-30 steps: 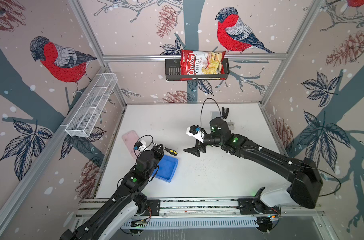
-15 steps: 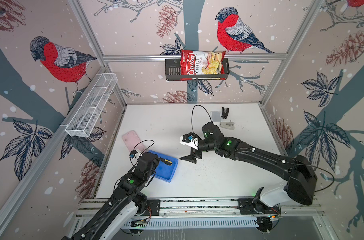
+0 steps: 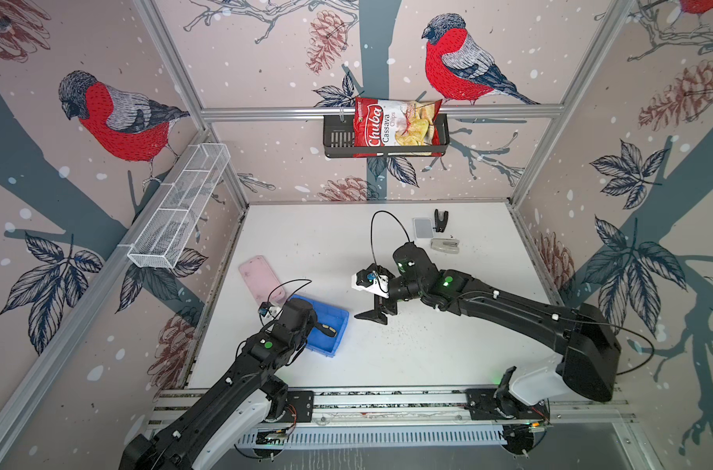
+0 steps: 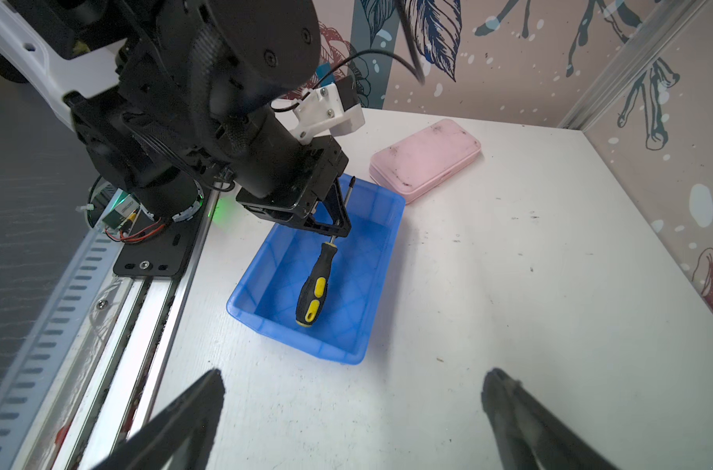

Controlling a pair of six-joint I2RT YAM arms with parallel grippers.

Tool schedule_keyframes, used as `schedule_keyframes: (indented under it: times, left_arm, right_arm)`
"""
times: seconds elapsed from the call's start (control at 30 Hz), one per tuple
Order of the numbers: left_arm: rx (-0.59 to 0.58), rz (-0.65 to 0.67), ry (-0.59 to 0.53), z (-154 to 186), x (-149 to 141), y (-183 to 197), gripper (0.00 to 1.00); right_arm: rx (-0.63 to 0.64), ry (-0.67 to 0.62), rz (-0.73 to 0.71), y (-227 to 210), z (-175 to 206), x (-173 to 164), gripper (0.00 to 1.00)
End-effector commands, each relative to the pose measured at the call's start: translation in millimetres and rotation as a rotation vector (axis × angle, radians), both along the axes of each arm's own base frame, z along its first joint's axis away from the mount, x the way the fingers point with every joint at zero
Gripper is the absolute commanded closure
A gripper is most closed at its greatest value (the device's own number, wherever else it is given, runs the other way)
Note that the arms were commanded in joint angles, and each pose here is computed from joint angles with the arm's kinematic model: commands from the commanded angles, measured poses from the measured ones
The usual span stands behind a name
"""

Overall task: Put the screwdriver in the bin
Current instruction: Place the screwdriver in the bin.

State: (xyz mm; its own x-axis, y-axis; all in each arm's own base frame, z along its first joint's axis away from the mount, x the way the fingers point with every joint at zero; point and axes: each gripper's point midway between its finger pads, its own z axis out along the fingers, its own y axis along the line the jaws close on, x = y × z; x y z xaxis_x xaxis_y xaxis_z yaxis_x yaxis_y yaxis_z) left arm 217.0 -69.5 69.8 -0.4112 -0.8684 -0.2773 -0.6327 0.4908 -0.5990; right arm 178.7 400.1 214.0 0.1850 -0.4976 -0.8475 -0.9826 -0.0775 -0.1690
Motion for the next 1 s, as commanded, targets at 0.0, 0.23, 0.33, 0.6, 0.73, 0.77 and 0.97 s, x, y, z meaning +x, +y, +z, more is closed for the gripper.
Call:
schedule_keyframes:
  times: [0.0, 0.23, 0.33, 0.6, 0.73, 0.77, 0.97]
  left_arm:
    - [-0.023, 0.026, -0.006, -2, 4, -1, 1.00]
    - [-0.025, 0.023, 0.034, -11, 5, -3, 1.00]
    - [-0.027, 0.026, 0.053, -15, 5, -2, 0.96]
    - [-0.025, 0.029, 0.073, -18, 3, 0, 0.61]
    - [-0.026, 0.019, 0.050, -9, 6, -1, 0.52]
    - [-0.023, 0.016, 0.038, -6, 8, -1, 0.50]
    - [0.054, -0.035, -0.059, 27, 25, 0, 0.33]
  right_arm:
    - [-0.016, -0.014, -0.007, -1, 0, 2, 0.00]
    - [-0.032, -0.020, -0.019, -3, -3, 4, 0.00]
    - [-0.033, -0.020, -0.022, -3, -3, 4, 0.00]
    - [-0.037, -0.021, -0.047, -4, -3, 9, 0.00]
    - [-0.033, -0.020, -0.058, -5, 0, 13, 0.00]
    - [-0.026, -0.020, -0.065, -6, 2, 15, 0.00]
    - [0.050, -0.005, -0.134, -18, 23, 35, 0.00]
